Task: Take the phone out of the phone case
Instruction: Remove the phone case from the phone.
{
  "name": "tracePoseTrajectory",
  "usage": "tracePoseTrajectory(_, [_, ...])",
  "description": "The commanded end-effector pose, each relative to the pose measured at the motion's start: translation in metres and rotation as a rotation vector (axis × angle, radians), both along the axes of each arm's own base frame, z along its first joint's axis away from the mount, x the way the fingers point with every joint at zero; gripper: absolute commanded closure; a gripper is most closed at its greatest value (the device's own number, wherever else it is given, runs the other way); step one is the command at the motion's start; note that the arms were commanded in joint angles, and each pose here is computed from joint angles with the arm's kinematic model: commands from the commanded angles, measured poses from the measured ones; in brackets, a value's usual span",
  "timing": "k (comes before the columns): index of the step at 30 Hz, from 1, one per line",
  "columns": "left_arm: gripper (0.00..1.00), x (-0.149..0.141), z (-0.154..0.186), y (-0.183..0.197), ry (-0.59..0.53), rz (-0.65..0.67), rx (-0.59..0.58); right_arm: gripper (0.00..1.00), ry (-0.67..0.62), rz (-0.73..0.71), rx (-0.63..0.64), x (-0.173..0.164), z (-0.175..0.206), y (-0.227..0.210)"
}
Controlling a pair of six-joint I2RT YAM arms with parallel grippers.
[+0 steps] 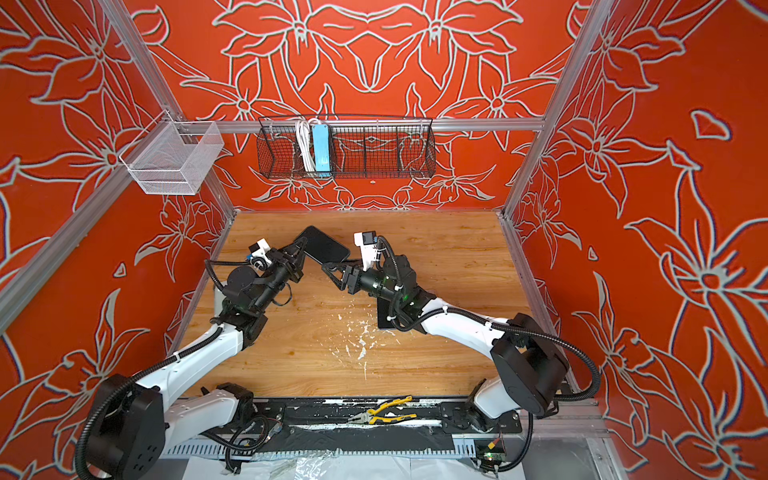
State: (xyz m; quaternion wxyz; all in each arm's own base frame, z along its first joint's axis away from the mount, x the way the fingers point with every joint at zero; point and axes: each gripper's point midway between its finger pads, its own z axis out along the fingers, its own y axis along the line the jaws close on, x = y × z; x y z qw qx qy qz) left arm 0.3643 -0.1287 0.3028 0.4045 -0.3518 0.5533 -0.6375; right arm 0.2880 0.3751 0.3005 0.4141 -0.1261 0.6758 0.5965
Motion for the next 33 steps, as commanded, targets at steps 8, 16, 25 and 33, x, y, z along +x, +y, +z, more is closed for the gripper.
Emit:
tracePoseTrajectory(8, [1.0,-0.003,0.026,-0.001,-0.115,0.003,0.007,0.62,0.065,0.024,0.196,0.005,0.034,0.006])
tracePoseTrajectory(16, [1.0,-0.001,0.031,-0.003,-0.18,0.014,0.107,0.77,0.151,-0.001,0.232,0.01,0.031,0.002])
tracePoseTrajectory(25, [1.0,0.008,0.026,-0.011,-0.209,-0.003,0.151,0.8,0.202,-0.014,0.247,0.011,0.033,-0.001])
tracePoseTrajectory(33, [1.0,0.014,0.019,-0.011,-0.192,0.002,0.144,0.67,0.181,-0.007,0.2,0.007,0.029,0.002])
